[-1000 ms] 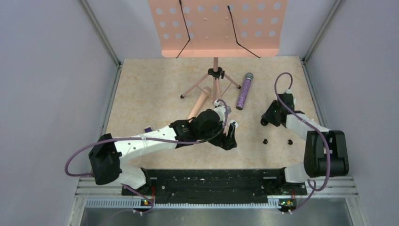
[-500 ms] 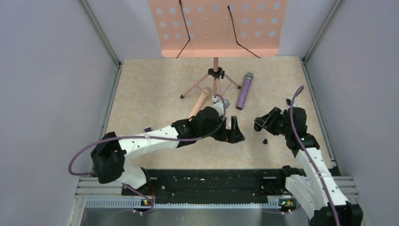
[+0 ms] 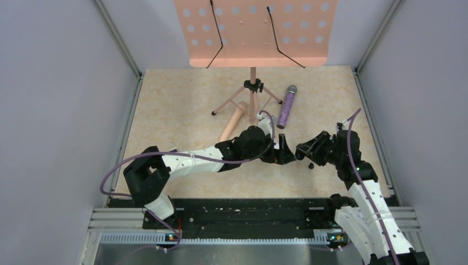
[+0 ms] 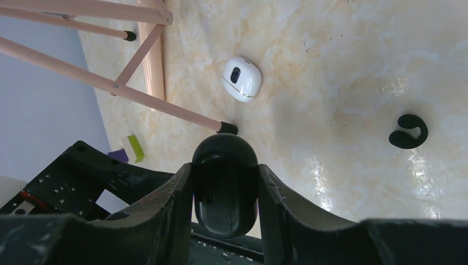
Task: Insert the wireless bluetooth earbuds into the charging case
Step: Pass from the right arm to the left
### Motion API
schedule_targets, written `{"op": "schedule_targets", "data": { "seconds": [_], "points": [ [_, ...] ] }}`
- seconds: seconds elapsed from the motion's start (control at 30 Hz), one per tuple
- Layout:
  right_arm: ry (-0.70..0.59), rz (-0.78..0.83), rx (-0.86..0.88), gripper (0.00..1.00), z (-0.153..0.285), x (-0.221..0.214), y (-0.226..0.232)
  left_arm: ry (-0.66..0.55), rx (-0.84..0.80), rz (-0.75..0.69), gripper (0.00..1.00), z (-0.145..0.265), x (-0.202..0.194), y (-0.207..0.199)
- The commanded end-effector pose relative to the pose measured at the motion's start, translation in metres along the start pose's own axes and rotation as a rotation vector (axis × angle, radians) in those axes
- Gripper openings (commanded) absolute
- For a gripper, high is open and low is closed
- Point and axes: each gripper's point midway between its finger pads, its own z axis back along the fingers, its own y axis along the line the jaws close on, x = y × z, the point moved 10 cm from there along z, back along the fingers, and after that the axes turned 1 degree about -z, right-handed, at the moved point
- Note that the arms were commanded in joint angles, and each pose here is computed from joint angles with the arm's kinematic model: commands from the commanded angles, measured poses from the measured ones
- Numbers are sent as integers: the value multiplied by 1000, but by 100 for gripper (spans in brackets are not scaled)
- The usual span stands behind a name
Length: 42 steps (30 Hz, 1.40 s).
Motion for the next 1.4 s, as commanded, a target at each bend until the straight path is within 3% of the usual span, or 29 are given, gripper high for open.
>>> {"op": "schedule_targets", "data": {
  "seconds": [0.0,0.7,0.93,1.0,1.07,1.17,1.23,1.37],
  "points": [
    [-17,-4,77,16,9,9,23,-99,-122,-27,89,-6,18,-24],
    [78,-46,156,16,8,8,36,-93,-93,9,62,-29,19,-21],
    [89,-49,166,16,7,6,36,-108,-100,33,33,-29,19,-20],
    [90,-53,165,17,7,5,35,-106,-116,45,15,-28,19,-21],
    [91,-50,166,29,6,5,34,-99,-128,59,0,-26,20,-19],
    [62,-35,170,58,7,7,35,-94,-166,91,0,-21,20,-17],
    [34,-9,174,68,9,10,37,-90,-201,107,0,-16,21,-14],
    [7,39,212,77,15,15,45,-54,-276,112,0,-2,21,-7]
  ]
}}
